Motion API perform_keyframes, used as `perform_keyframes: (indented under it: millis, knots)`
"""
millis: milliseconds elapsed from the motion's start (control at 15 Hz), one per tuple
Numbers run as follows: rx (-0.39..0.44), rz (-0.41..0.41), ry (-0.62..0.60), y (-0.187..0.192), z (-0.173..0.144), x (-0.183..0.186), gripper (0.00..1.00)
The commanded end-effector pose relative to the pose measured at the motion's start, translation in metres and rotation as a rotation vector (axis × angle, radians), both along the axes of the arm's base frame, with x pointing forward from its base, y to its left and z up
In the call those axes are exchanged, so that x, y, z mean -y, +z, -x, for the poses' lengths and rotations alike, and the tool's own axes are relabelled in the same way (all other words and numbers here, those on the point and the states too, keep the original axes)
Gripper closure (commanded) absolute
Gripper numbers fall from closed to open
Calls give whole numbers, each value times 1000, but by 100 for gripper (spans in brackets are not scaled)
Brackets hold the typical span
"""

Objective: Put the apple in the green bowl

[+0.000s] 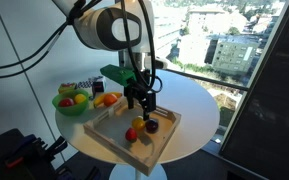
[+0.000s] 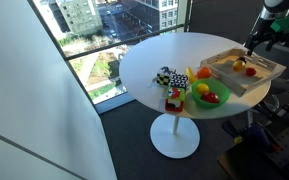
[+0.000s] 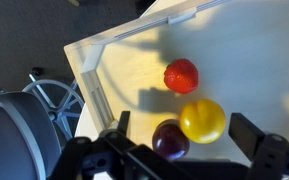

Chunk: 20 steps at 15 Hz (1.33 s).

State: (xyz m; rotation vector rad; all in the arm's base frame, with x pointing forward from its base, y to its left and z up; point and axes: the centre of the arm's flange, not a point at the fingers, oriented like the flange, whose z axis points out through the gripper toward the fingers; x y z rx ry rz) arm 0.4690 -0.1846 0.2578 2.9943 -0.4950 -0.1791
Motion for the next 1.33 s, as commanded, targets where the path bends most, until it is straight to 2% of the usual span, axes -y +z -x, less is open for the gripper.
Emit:
perform_keyframes:
  millis: [0,800,1267]
  knots:
    - [7,20,-28,-8,-18,-2,0]
    - [-2,39,-49,-43,-36,-21,0]
    - [3,18,-38,-54,-38,-30,0]
